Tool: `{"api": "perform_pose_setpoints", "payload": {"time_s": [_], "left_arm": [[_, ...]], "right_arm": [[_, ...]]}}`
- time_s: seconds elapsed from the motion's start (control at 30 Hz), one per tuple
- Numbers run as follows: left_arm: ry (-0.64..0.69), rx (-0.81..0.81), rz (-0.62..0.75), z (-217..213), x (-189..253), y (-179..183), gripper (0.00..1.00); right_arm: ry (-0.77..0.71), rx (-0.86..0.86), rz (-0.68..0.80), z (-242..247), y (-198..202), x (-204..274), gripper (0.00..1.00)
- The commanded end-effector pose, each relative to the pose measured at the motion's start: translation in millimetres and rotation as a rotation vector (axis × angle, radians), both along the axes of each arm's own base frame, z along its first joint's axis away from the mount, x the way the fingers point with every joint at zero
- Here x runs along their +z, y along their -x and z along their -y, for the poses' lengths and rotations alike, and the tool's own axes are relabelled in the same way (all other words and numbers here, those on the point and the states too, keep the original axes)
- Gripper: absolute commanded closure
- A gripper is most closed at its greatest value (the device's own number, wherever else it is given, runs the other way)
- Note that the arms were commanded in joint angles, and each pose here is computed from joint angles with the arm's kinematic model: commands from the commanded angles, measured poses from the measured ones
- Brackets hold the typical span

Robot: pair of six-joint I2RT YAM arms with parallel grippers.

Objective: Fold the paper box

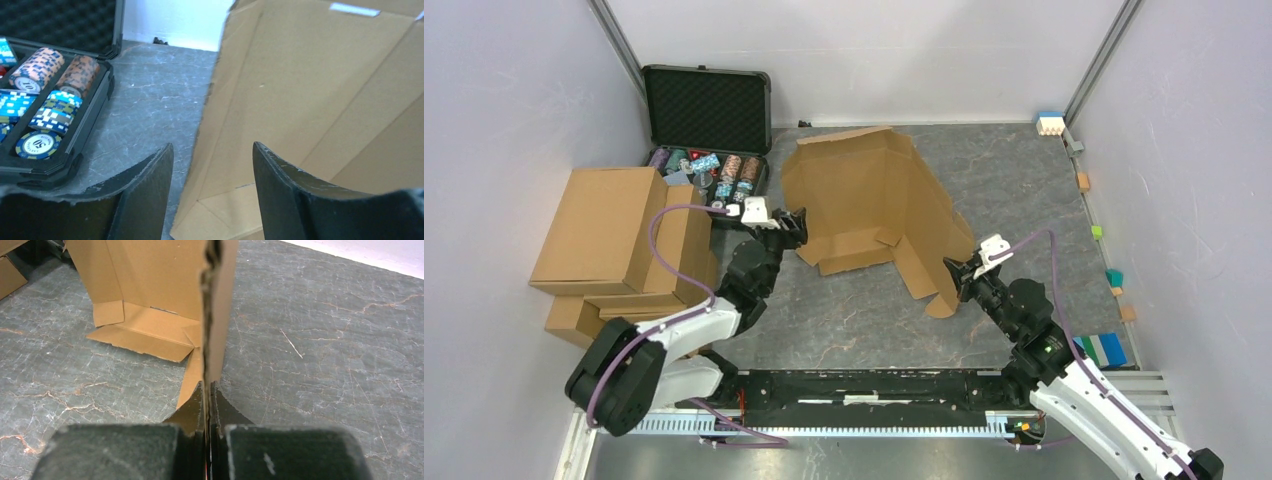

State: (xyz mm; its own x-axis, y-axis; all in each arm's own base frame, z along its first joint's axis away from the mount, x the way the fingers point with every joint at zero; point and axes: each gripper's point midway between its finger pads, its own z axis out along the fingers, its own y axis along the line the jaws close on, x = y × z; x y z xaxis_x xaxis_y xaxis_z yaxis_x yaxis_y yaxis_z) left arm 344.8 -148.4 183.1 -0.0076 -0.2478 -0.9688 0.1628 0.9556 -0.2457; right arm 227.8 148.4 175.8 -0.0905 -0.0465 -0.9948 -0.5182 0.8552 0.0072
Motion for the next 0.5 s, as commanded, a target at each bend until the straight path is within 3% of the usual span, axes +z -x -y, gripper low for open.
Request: {"api": "perform_pose_setpoints", "payload": {"time_s": [0.0, 0.3, 0.47], "left_arm": [[0.003, -0.044, 0.041, 2, 27, 5, 0.32], [0.037, -0.057, 0.057, -20, 47, -19, 0.19], [0.052, -0.217, 0.103, -8, 69, -41, 0.14]], "right_arm": [[0.035, 0.026, -0.026, -3, 2, -6, 1.0], [0.042, 0.036, -0.027, -5, 3, -6, 1.0], [0.046, 0.047, -0.032, -7, 3, -7, 1.0]]}}
